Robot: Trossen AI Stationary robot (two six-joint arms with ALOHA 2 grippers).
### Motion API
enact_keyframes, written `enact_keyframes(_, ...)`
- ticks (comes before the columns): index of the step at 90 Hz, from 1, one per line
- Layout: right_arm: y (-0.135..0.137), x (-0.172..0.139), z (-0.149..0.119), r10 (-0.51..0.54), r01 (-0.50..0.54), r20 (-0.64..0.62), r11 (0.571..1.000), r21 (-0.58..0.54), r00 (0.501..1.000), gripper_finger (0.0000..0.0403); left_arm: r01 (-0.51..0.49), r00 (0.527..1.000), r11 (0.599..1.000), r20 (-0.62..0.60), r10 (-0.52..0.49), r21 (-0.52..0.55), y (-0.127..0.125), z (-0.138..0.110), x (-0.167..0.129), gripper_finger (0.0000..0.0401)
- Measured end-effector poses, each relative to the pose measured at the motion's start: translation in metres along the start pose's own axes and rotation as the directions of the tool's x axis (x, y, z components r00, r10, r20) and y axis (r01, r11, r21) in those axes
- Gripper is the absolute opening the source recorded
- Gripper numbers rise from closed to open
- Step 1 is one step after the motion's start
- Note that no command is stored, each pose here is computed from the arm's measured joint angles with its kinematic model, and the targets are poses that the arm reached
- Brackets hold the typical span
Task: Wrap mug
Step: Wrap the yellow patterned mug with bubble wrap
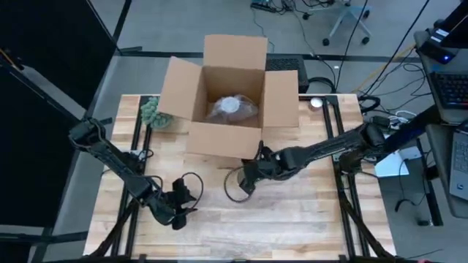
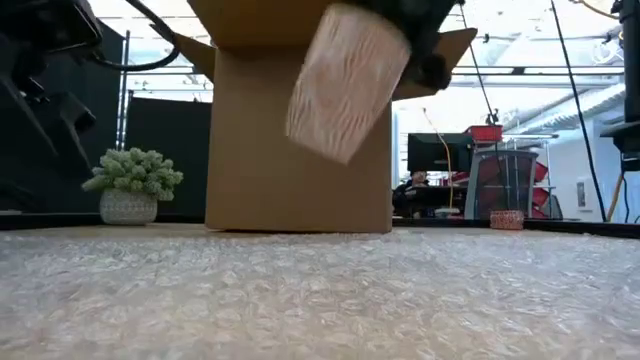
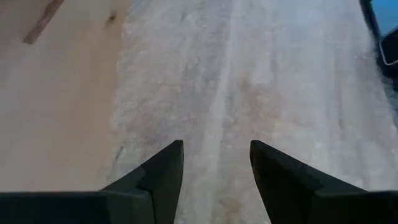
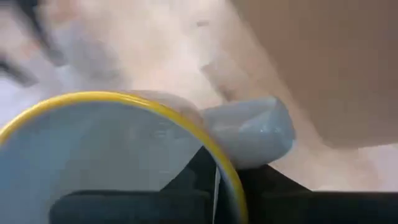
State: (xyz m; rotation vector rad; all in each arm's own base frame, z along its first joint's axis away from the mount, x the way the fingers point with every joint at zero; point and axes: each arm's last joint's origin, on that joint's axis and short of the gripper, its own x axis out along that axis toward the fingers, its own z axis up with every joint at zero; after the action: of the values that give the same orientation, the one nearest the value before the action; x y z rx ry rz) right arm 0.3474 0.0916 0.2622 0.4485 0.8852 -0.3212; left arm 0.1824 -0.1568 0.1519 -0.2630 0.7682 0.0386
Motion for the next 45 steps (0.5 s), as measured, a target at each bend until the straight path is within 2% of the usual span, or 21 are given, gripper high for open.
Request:
enact_keyframes(13, 0.026, 0.001, -0.022, 0.106, -0.109, -0.066, 0.993, -0.036, 0.992, 0.0007, -0.003, 1.000, 1.000, -0.018, 0.003, 0.027, 0.000, -0.003, 0.003, 0.0173)
enact_keyframes(23, 0.038, 0.010, -0.037, 0.109, -0.114, -0.086, 0.992, -0.056, 0.990, 0.0007, -0.017, 0.998, 0.999, -0.060, 0.020, 0.046, 0.000, -0.009, 0.011, 0.0173)
enact_keyframes(32, 0.045, 0.013, -0.044, 0.118, -0.125, -0.092, 0.990, -0.071, 0.989, 0.0007, -0.010, 0.989, 0.998, -0.146, 0.019, 0.068, 0.001, -0.019, 0.020, 0.0173)
enact_keyframes(45, 0.048, 0.013, -0.047, 0.128, -0.135, -0.092, 0.988, -0.079, 0.987, 0.0007, -0.041, 0.980, 0.999, -0.195, 0.047, 0.035, 0.008, -0.019, 0.028, 0.0173)
